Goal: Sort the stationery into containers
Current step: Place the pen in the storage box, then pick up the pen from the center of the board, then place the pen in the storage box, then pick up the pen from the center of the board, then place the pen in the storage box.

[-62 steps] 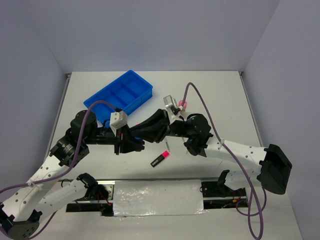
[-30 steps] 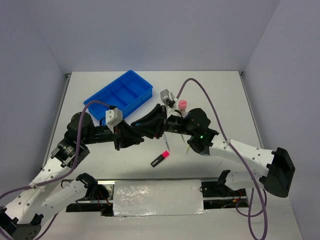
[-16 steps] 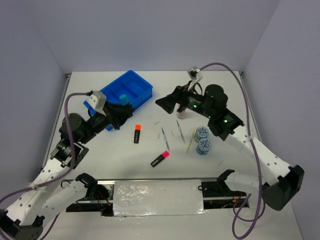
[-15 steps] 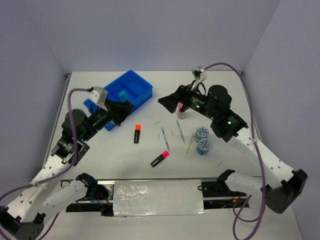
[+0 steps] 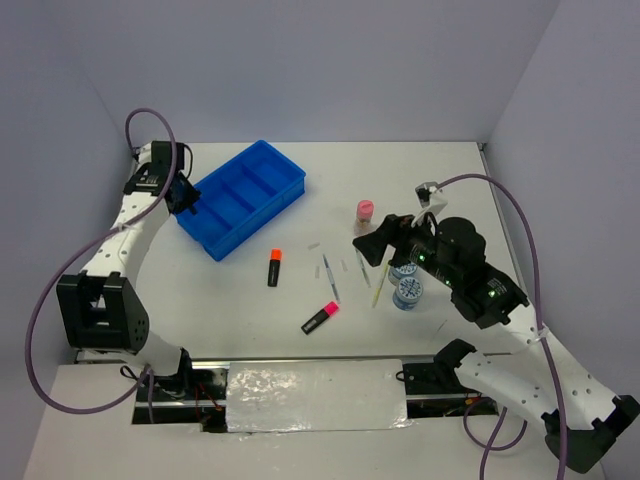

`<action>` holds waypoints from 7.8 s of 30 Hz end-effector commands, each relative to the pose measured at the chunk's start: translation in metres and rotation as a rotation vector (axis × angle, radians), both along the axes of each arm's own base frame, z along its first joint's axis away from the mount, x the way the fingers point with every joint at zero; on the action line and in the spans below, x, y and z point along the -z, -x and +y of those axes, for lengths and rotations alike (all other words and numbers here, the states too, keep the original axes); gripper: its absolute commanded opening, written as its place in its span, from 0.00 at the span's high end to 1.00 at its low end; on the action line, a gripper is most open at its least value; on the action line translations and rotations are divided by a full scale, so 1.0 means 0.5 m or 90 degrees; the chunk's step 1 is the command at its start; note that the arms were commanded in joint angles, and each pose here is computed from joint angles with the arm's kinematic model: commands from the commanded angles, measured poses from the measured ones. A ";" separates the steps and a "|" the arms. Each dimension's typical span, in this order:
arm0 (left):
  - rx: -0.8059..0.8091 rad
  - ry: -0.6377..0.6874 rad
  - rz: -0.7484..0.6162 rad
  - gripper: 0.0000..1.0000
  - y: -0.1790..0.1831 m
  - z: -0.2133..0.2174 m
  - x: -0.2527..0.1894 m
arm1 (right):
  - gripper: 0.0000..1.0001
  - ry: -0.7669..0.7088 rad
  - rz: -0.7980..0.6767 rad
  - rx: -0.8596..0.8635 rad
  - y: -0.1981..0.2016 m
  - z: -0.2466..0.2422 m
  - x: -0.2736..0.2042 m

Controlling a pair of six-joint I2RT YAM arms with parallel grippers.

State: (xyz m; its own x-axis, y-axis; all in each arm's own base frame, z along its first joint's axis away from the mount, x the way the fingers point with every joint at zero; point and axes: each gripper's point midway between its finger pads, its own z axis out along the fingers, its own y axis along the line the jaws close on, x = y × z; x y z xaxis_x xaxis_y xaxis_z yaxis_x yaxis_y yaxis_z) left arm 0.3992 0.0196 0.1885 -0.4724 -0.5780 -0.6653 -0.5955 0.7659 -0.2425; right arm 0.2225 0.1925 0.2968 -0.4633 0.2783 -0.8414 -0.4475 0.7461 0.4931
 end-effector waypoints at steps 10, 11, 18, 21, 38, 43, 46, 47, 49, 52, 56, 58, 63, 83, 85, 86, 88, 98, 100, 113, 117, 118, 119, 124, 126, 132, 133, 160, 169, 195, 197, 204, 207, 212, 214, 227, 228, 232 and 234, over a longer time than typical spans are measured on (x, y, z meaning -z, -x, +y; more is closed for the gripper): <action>-0.071 0.063 0.021 0.78 -0.018 -0.011 0.113 | 0.11 0.018 0.007 -0.064 0.008 0.033 0.034; -0.071 0.064 0.017 0.77 -0.021 -0.011 0.115 | 0.11 0.014 0.007 -0.071 0.009 0.037 0.034; -0.051 0.074 0.026 0.59 -0.045 -0.022 0.155 | 0.11 0.001 -0.003 -0.085 0.006 0.049 0.024; -0.054 0.076 0.028 0.44 -0.045 -0.021 0.161 | 0.11 0.002 0.001 -0.086 0.004 0.052 0.028; 0.150 -0.089 -0.113 0.01 0.060 -0.266 -0.103 | 0.09 0.032 -0.009 -0.016 0.011 -0.006 0.001; 0.261 -0.062 -0.106 0.01 0.119 -0.349 -0.056 | 0.00 0.053 0.009 0.026 0.027 -0.044 0.011; 0.310 -0.085 -0.068 0.01 0.148 -0.381 -0.009 | 0.00 0.062 0.017 0.042 0.035 -0.062 0.022; 0.319 -0.100 -0.043 0.01 0.154 -0.384 0.021 | 0.00 0.062 0.022 0.038 0.039 -0.061 0.027; 0.331 -0.112 -0.013 0.01 0.164 -0.392 0.055 | 0.00 0.059 0.025 0.032 0.043 -0.059 0.036; 0.360 -0.104 0.025 0.06 0.169 -0.412 0.119 | 0.00 0.050 0.039 0.011 0.048 -0.045 0.053; 0.371 -0.120 0.084 0.08 0.174 -0.418 0.198 | 0.00 0.049 0.054 -0.005 0.054 -0.036 0.068; 0.378 -0.122 0.103 0.09 0.174 -0.423 0.223 | 0.00 0.050 0.055 -0.010 0.056 -0.035 0.072; 0.389 -0.127 0.148 0.15 0.172 -0.422 0.298 | 0.00 0.045 0.054 -0.018 0.059 -0.031 0.074; 0.388 -0.054 0.157 1.00 0.201 -0.411 0.338 | 0.00 0.042 0.030 -0.014 0.060 -0.037 0.041; 0.389 -0.041 0.103 1.00 0.190 -0.417 0.263 | 0.00 0.045 0.026 -0.015 0.060 -0.038 0.039; 0.380 -0.048 0.084 1.00 0.182 -0.411 0.234 | 0.00 0.047 0.024 -0.014 0.059 -0.039 0.037; 0.365 -0.051 0.034 1.00 0.170 -0.403 0.143 | 0.00 0.050 0.024 -0.013 0.058 -0.039 0.038; 0.065 -0.015 -0.062 0.96 0.018 -0.131 -0.019 | 0.00 0.041 0.026 -0.029 0.057 -0.026 0.033; 0.022 -0.021 -0.049 0.95 -0.003 -0.088 -0.001 | 0.00 0.047 0.028 -0.017 0.054 -0.033 0.033; -0.084 0.008 -0.016 0.67 -0.038 0.006 0.105 | 0.00 0.067 0.044 -0.019 0.060 -0.038 0.052; -0.073 0.017 -0.012 0.40 -0.041 -0.002 0.118 | 0.00 0.068 0.043 -0.019 0.059 -0.038 0.048; -0.074 0.017 -0.008 0.35 -0.039 -0.002 0.123 | 0.00 0.070 0.044 -0.018 0.058 -0.038 0.050; -0.076 0.019 -0.010 0.30 -0.038 -0.002 0.123 | 0.00 0.070 0.045 -0.018 0.058 -0.038 0.050; -0.066 0.030 -0.022 0.19 -0.039 -0.007 0.112 | 0.00 0.069 0.047 -0.021 0.059 -0.037 0.050; -0.041 0.046 -0.035 0.14 -0.039 -0.026 0.093 | 0.00 0.067 0.044 -0.018 0.059 -0.038 0.045; 0.154 -0.026 -0.135 0.01 -0.017 -0.164 -0.091 | 0.00 0.070 0.027 0.010 0.060 -0.060 0.011; 0.185 -0.027 -0.164 0.01 -0.013 -0.187 -0.115 | 0.00 0.066 0.018 0.015 0.060 -0.063 -0.001; 0.681 -0.038 -0.116 0.01 0.299 -0.584 -0.021 | 0.00 0.141 0.031 0.202 0.051 -0.189 -0.040; 0.830 -0.094 -0.034 0.08 0.391 -0.650 0.097 | 0.00 0.090 -0.010 0.139 0.097 -0.177 -0.067; 0.849 -0.155 0.102 0.29 0.441 -0.647 0.340 | 0.00 0.057 -0.030 0.047 0.093 -0.112 -0.059; 0.848 -0.156 0.105 0.33 0.444 -0.649 0.347 | 0.00 0.058 -0.031 0.046 0.093 -0.111 -0.059; 0.853 -0.161 0.145 0.92 0.488 -0.647 0.371 | 0.00 0.048 -0.044 0.043 0.099 -0.113 -0.073; 0.832 -0.163 0.145 1.00 0.501 -0.626 0.351 | 0.00 0.048 -0.047 0.045 0.099 -0.115 -0.077; 0.786 -0.139 0.064 1.00 0.490 -0.597 0.228 | 0.00 0.050 -0.053 0.043 0.097 -0.113 -0.086; 0.761 -0.131 0.003 1.00 0.468 -0.595 0.154 | 0.00 0.050 -0.058 0.043 0.095 -0.113 -0.092; 0.122 -0.022 -0.092 1.00 0.134 -0.183 -0.019 | 0.00 0.046 -0.041 0.027 0.070 -0.081 -0.088; 0.076 -0.012 -0.103 1.00 0.108 -0.137 -0.037 | 0.00 0.046 -0.038 0.027 0.067 -0.079 -0.085; 0.008 0.018 -0.094 1.00 0.036 -0.068 -0.030 | 0.00 0.045 -0.022 0.004 0.065 -0.060 -0.068; -0.013 0.031 -0.116 1.00 0.009 -0.046 -0.037 | 0.00 0.043 -0.019 -0.004 0.062 -0.053 -0.060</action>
